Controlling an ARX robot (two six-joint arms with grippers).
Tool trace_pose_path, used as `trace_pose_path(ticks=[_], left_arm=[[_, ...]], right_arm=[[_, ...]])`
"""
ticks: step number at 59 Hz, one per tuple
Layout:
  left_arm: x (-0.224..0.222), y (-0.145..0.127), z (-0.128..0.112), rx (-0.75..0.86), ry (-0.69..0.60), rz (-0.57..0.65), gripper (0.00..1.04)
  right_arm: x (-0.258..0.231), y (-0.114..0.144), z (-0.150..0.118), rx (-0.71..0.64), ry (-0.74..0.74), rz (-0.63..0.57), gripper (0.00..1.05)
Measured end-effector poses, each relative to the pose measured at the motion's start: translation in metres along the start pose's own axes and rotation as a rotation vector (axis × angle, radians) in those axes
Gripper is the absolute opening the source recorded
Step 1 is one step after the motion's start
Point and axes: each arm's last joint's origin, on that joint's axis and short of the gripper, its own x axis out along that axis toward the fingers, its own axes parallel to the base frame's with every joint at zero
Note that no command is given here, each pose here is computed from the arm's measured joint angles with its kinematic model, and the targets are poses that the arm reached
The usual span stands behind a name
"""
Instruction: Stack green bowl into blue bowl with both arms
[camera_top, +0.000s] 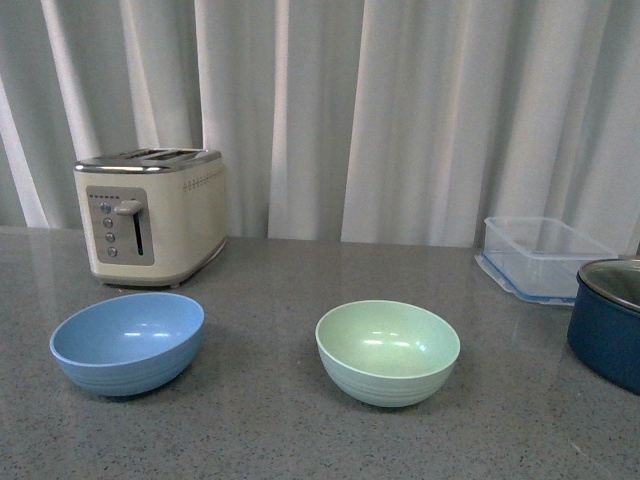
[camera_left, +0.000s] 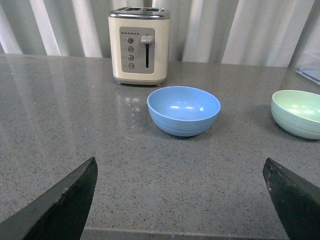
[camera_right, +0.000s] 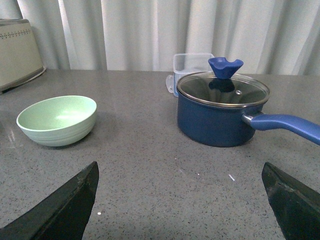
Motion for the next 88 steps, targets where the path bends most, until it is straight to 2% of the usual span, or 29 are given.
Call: trace_pose_path(ticks=[19, 22, 24, 27, 30, 32, 44, 52, 58, 73, 88], left_arm=[[0.0, 0.0, 0.0, 0.0, 0.0, 0.0, 0.98], [0.001, 0.0, -0.001, -0.035, 0.136, 0.1, 0.98], [0.002, 0.001, 0.0, -0.047, 0.331, 0.209, 0.98], [0.007, 0.003, 0.003, -0.027, 0.535, 0.325, 0.98], [0.014, 0.006, 0.003, -0.024, 0.651, 0.366, 0.98], [0.02, 0.007, 0.005, -0.034, 0.673, 0.379, 0.98], [0.066, 0.017, 0.037, -0.098, 0.617, 0.339, 0.98], [0.106, 0.026, 0.049, -0.09, 0.632, 0.313, 0.98], [0.139, 0.029, 0.053, -0.074, 0.637, 0.306, 0.98], [0.182, 0.024, 0.058, -0.056, 0.629, 0.277, 0.98], [0.221, 0.018, 0.052, -0.049, 0.644, 0.26, 0.98]], right_arm=[[0.0, 0.0, 0.0, 0.0, 0.0, 0.0, 0.95], [0.0, 0.0, 0.0, 0.0, 0.0, 0.0, 0.95], [0.0, 0.0, 0.0, 0.0, 0.0, 0.0, 0.95], [0.0, 0.0, 0.0, 0.0, 0.0, 0.0, 0.95], [0.0, 0.0, 0.0, 0.0, 0.0, 0.001, 0.95], [0.0, 0.0, 0.0, 0.0, 0.0, 0.001, 0.95], [0.0, 0.0, 0.0, 0.0, 0.0, 0.0, 0.95], [0.0, 0.0, 0.0, 0.0, 0.0, 0.0, 0.95], [0.0, 0.0, 0.0, 0.0, 0.0, 0.0, 0.95], [0.0, 0.0, 0.0, 0.0, 0.0, 0.0, 0.95], [0.0, 0.0, 0.0, 0.0, 0.0, 0.0, 0.95]])
